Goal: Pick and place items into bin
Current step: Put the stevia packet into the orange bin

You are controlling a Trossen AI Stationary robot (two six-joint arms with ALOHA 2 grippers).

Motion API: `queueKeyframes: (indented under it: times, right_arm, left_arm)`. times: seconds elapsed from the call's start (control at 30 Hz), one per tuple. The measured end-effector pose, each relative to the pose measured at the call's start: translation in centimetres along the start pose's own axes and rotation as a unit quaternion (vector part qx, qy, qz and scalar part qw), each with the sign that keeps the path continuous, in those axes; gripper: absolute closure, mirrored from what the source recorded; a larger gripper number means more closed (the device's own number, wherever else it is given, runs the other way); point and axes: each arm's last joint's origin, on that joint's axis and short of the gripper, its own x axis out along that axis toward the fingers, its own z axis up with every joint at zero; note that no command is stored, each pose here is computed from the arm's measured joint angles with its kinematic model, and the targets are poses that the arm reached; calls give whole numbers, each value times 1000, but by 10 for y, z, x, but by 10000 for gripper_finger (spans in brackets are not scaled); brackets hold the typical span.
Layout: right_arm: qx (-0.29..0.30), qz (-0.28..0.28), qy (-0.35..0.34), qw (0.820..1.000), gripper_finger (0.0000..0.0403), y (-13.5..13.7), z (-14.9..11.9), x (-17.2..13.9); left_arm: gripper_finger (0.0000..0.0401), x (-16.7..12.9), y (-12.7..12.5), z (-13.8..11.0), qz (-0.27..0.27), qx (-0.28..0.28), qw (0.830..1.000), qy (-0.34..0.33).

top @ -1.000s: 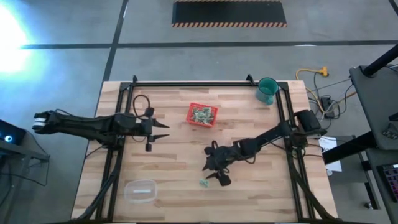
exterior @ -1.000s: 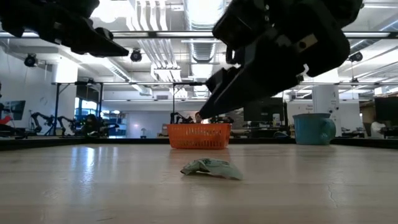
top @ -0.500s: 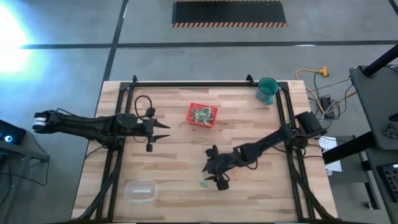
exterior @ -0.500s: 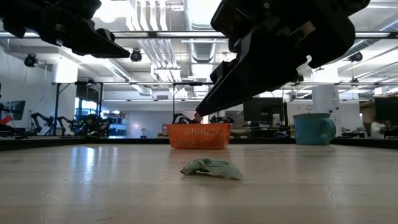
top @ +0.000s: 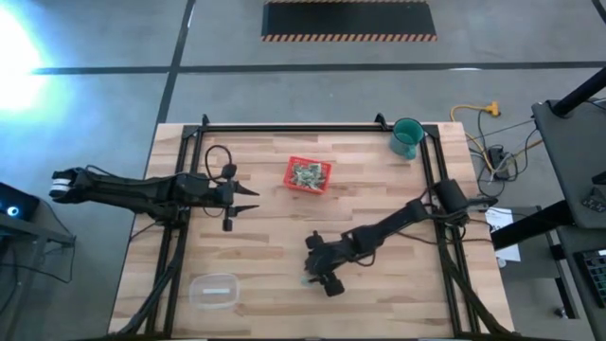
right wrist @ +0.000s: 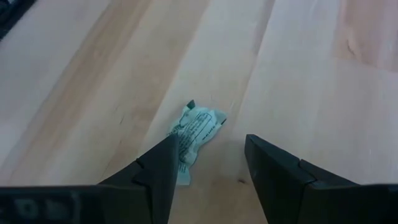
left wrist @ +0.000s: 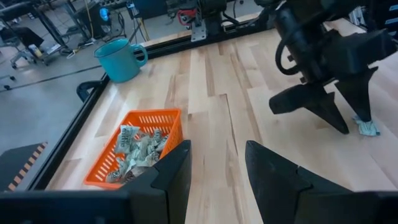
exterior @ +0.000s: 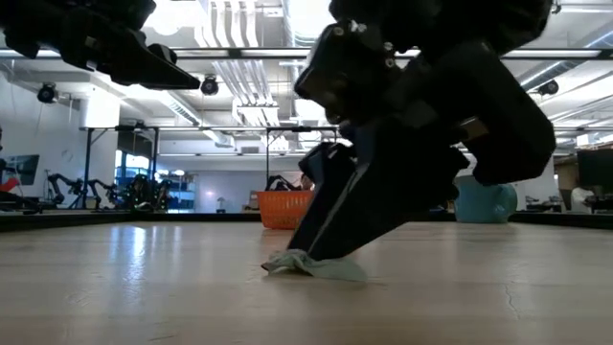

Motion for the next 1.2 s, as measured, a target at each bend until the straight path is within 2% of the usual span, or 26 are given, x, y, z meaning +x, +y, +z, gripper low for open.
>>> queueKeyframes:
  times: [0.2, 0.5, 1.0, 1.2]
  right_arm:
    - [4, -3, 54, 999, 225, 0, 10, 10]
    - [-9, -3, 56, 998, 235, 0, 14, 10]
    - [-56, 5, 57, 997, 384, 1, 13, 10]
    - [-69, 4, 55, 996, 394, 2, 14, 9]
  left_arm:
    - [266, 0, 0, 0, 0, 0, 1000, 1]
    - [266, 0, 0, 0, 0, 0, 1000, 0]
    - [266, 0, 0, 0, 0, 0, 1000, 0]
    - [266, 0, 0, 0, 0, 0, 1000, 0]
